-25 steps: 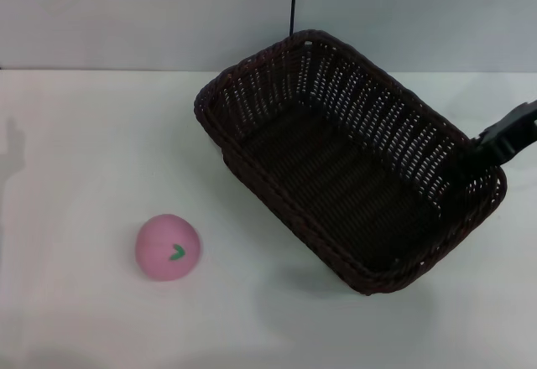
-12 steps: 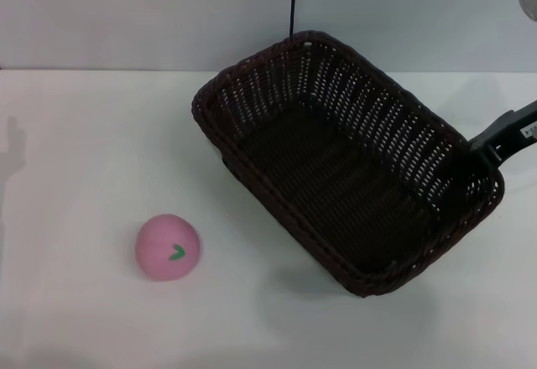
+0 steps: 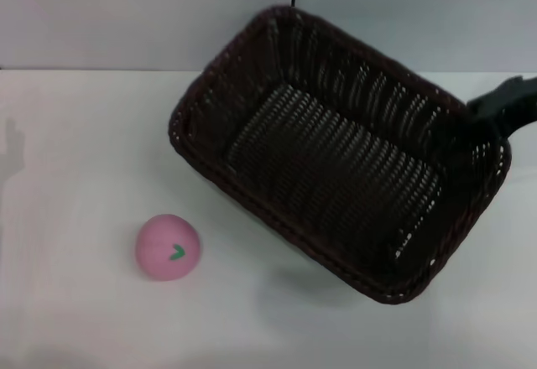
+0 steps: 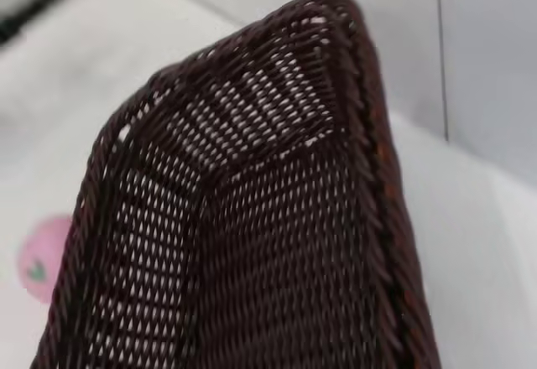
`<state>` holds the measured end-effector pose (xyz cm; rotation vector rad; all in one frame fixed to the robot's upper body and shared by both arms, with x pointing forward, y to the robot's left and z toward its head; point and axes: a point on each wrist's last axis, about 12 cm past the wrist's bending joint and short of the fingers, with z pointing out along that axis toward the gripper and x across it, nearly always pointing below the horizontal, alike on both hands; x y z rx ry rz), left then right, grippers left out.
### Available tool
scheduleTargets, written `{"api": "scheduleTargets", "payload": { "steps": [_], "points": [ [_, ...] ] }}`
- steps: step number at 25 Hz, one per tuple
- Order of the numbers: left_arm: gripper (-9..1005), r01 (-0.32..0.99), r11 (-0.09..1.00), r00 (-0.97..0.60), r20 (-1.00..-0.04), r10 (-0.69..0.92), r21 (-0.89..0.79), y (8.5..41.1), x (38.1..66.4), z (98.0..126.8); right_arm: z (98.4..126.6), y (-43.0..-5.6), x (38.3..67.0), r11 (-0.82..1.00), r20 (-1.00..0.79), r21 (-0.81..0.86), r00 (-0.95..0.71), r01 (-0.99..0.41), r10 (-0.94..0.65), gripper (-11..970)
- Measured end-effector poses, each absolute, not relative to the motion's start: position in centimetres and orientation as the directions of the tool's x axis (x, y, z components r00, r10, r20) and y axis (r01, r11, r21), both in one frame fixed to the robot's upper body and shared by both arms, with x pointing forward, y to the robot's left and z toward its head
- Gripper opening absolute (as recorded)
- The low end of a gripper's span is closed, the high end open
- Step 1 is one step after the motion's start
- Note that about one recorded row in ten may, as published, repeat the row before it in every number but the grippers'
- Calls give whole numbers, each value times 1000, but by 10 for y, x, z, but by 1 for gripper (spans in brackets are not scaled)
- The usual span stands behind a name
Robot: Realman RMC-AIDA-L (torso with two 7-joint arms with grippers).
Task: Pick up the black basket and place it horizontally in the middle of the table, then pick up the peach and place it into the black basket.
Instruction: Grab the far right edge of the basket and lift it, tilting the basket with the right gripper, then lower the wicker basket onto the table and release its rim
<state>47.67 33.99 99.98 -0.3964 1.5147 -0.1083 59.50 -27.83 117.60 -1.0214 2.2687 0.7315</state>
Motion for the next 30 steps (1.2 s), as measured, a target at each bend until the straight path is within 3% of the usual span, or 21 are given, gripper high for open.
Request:
{"api": "scheduleTargets", "payload": {
  "steps": [8,21,30],
  "points": [
    [656,-176,931,64,-947,-314,-320,340,476,999,1189,-291,590,487,-773,184,-432,-854,-465,172],
    [654,-156,932,47,-945,-324,-327,333,476,998,1222,-288,612,270,-778,-143,-60,-952,-625,173],
    [652,-156,924,31,-936,-350,-350,327,471,993,1209,-266,623,148,-786,-135,15,-980,-618,172]
  ]
}}
